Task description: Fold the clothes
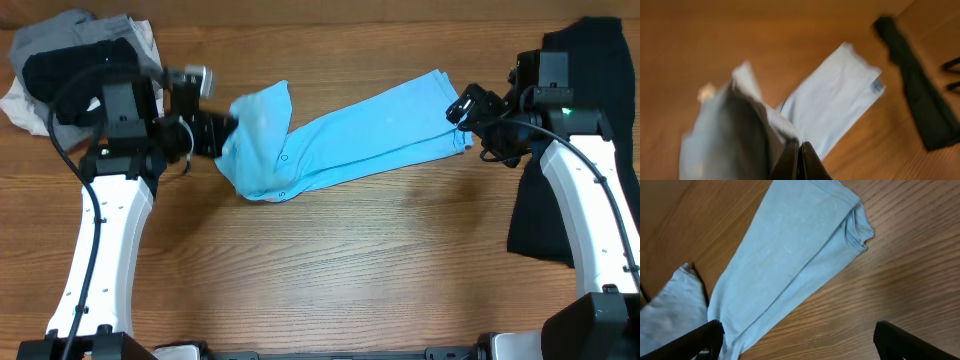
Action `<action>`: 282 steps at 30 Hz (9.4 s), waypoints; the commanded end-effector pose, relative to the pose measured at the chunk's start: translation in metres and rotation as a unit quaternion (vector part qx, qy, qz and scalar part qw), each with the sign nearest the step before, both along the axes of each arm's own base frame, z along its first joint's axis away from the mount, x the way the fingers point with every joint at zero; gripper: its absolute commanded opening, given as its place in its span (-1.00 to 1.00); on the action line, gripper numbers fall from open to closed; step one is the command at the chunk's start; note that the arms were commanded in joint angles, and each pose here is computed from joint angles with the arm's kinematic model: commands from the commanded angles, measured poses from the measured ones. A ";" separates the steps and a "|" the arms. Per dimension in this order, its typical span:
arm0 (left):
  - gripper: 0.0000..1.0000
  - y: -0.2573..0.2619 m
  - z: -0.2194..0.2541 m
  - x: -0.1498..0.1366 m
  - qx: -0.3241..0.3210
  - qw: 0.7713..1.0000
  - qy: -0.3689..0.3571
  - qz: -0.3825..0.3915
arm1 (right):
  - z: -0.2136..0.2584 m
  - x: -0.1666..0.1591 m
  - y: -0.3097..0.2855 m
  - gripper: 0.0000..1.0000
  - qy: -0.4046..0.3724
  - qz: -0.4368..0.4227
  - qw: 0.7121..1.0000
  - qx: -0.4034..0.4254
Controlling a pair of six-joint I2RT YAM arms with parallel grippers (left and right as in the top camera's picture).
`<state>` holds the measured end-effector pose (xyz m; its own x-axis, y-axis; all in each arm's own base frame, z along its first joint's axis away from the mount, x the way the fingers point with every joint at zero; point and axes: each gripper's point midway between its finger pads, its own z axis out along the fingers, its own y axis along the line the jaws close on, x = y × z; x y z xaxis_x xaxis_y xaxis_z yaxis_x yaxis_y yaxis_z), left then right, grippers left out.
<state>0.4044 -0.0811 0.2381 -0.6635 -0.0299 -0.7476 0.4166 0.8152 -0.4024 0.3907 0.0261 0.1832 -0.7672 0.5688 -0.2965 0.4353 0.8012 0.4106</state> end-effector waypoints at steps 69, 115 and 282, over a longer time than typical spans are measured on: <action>1.00 0.022 -0.101 0.024 0.058 0.957 0.273 0.085 | -0.161 0.077 -0.019 0.42 0.018 0.023 0.992 -0.125; 0.63 0.002 -0.142 -0.029 0.098 0.921 0.372 0.053 | -0.136 0.052 -0.035 -0.93 0.081 -0.064 0.986 -0.131; 0.10 -0.012 -0.189 0.031 0.220 0.880 0.422 0.006 | -0.013 0.005 -0.079 1.00 0.066 -0.057 0.995 -0.050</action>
<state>0.4405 -0.0977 0.0492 -0.9908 0.1193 0.0633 0.1042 0.9736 -0.2031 0.3996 -0.0540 0.1600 -0.7350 0.6359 -0.2353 0.5853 0.7702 0.2532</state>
